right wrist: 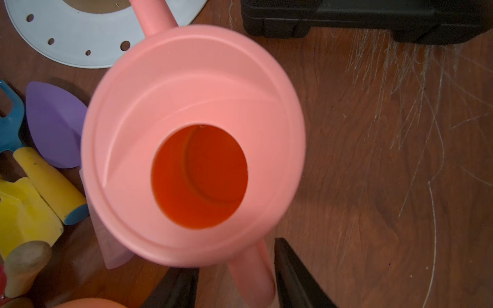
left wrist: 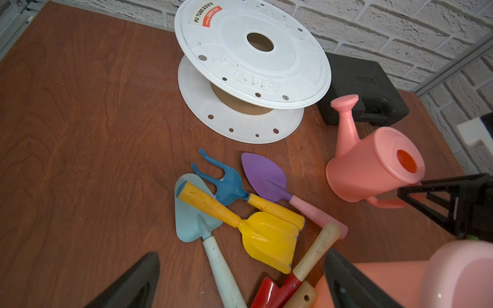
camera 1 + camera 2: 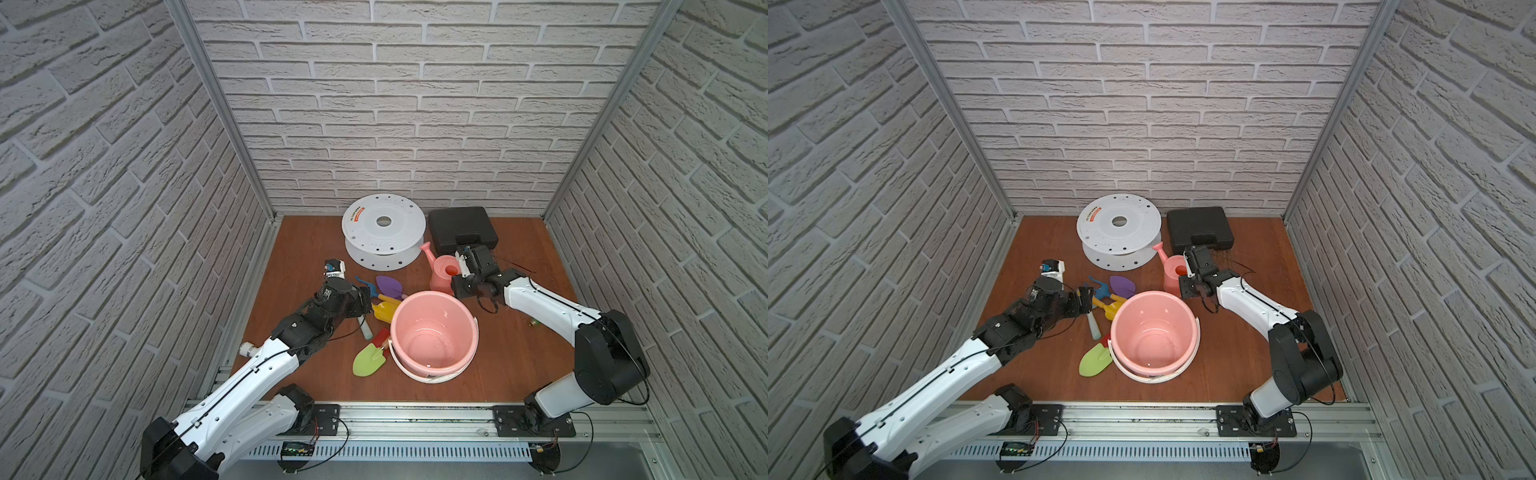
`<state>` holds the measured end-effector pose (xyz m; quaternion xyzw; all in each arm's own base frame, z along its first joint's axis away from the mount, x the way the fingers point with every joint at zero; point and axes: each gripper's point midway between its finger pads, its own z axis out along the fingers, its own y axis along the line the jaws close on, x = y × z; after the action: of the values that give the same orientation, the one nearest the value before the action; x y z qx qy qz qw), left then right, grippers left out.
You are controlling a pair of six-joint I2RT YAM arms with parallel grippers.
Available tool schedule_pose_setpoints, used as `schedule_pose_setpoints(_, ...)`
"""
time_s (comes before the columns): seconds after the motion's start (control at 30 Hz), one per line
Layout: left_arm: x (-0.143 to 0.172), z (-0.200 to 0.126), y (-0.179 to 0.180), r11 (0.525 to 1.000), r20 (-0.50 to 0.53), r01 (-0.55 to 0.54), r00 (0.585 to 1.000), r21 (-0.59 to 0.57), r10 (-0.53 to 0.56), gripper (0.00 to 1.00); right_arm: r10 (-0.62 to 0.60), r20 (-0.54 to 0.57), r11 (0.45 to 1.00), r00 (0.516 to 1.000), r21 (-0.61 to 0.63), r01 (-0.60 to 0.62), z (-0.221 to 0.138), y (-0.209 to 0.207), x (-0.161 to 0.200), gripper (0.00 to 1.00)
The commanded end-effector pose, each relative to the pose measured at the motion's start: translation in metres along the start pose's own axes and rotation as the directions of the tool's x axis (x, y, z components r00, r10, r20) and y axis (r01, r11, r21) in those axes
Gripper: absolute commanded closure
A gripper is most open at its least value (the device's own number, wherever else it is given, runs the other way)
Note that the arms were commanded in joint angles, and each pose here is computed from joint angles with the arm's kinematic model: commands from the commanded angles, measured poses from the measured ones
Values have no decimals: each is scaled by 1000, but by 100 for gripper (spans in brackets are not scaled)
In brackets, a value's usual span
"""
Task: Organize the gardening tools
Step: Pick up the gardening tool from the center of the board.
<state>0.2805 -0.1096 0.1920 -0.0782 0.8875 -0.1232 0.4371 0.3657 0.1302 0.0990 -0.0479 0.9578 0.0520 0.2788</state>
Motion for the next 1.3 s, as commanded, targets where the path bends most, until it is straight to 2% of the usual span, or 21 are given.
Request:
schedule_pose_setpoints(0.0, -12, -6, -8, 999, 42, 4, 999, 36, -5, 2, 2, 51, 1000, 999, 12, -3, -9, -3, -11, 62)
schedule_pose_setpoints(0.03, -11, -6, -8, 999, 42, 6, 999, 37, -8, 2, 3, 50, 1000, 999, 13, -3, -9, -3, -11, 63)
schedule_pose_setpoints(0.13, -11, -6, -8, 999, 44, 6, 999, 38, -8, 2, 2, 49, 1000, 999, 26, -3, -9, -6, -11, 79)
schedule_pose_setpoints(0.33, -12, -7, -9, 999, 44, 8, 999, 44, -10, 1, 3, 60, 998, 998, 55, -7, -13, -12, -9, 97)
schedule_pose_setpoints(0.6, -13, -3, -14, 996, 61, 38, 997, 81, -43, 2, -41, 119, 991, 992, 130, 26, -26, -28, -13, 97)
schedule_pose_setpoints(0.8, -8, 5, -22, 991, 51, 44, 997, 123, -51, 1, -51, 187, 978, 981, 210, 11, -29, -64, -16, 97)
schedule_pose_setpoints(1.1, -4, 14, -26, 987, 80, 35, 996, 158, -48, 2, 37, 184, 966, 982, 244, -82, -21, -119, -8, 97)
schedule_pose_setpoints(1.27, 5, 22, -33, 980, 44, 39, 998, 193, -48, 2, 66, 190, 960, 980, 256, -114, -20, -134, -7, 97)
